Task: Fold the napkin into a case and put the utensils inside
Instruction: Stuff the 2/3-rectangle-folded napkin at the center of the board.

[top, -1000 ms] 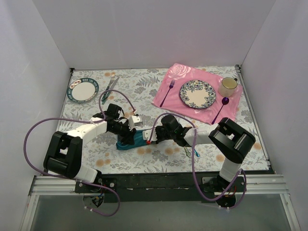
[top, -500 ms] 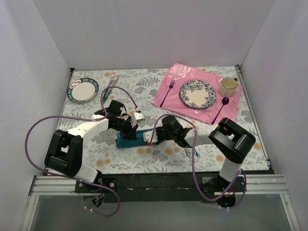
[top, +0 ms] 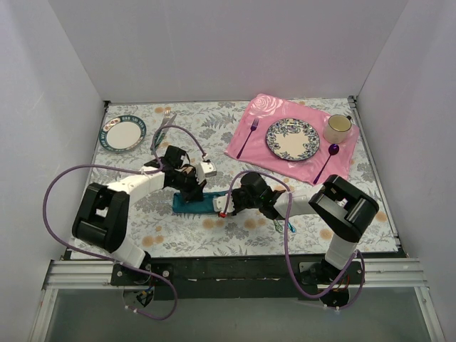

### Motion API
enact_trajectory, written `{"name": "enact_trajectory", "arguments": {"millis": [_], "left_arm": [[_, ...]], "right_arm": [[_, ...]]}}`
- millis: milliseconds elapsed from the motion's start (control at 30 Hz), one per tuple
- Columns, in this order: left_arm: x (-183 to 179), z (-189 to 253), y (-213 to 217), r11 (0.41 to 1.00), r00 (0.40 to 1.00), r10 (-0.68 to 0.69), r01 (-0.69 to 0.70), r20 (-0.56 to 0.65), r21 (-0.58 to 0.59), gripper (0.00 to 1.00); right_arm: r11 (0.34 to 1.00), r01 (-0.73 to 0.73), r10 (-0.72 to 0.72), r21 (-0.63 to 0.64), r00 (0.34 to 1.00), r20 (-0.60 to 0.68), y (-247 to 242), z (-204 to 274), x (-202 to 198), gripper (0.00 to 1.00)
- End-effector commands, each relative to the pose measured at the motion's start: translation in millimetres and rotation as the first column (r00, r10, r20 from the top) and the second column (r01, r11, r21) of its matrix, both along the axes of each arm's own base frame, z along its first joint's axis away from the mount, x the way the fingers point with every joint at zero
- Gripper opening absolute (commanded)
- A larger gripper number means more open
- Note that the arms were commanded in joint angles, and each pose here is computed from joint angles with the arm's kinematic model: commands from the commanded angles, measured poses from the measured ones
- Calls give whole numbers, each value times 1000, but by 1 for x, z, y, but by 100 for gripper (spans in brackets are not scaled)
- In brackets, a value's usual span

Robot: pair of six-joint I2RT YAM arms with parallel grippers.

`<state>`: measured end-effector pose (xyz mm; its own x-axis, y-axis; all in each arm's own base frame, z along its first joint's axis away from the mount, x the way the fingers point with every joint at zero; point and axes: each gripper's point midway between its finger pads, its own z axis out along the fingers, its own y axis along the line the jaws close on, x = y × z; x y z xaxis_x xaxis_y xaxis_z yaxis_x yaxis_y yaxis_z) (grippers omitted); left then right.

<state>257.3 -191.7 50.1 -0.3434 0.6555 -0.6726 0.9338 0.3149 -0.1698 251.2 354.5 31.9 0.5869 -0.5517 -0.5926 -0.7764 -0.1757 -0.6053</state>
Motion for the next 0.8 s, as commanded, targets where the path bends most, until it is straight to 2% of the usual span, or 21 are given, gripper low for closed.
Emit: {"name": "enact_trajectory", "arguments": {"millis": [0,100,267,433,500,533,633,767], "left_arm": [[18,-8,-5,1000,999,17,-17,40,-7,0],[23,-22,-1,997,997,72,-72,-7,-4,0],[18,-45,9,995,992,93,-90,-88,37,0],[9,-56,14,994,984,102,-94,-146,58,0],[7,-58,14,994,982,101,-92,-160,64,0],[6,-60,15,993,980,103,-93,-169,68,0],[7,-63,14,993,976,107,-95,-190,75,0],[7,-64,13,992,973,111,-98,-202,74,0]], "right_arm": [[999,-35,35,26,999,-3,3,8,-9,1],[999,-33,33,32,999,1,4,12,-8,1],[999,-17,16,47,1000,12,6,26,-3,1],[991,104,-107,78,994,25,12,54,23,1],[989,129,-130,69,991,21,11,57,26,10],[986,151,-153,76,988,14,11,62,29,21],[978,191,-192,88,981,2,8,73,32,41],[959,264,-263,98,964,-30,5,87,39,50]]}}
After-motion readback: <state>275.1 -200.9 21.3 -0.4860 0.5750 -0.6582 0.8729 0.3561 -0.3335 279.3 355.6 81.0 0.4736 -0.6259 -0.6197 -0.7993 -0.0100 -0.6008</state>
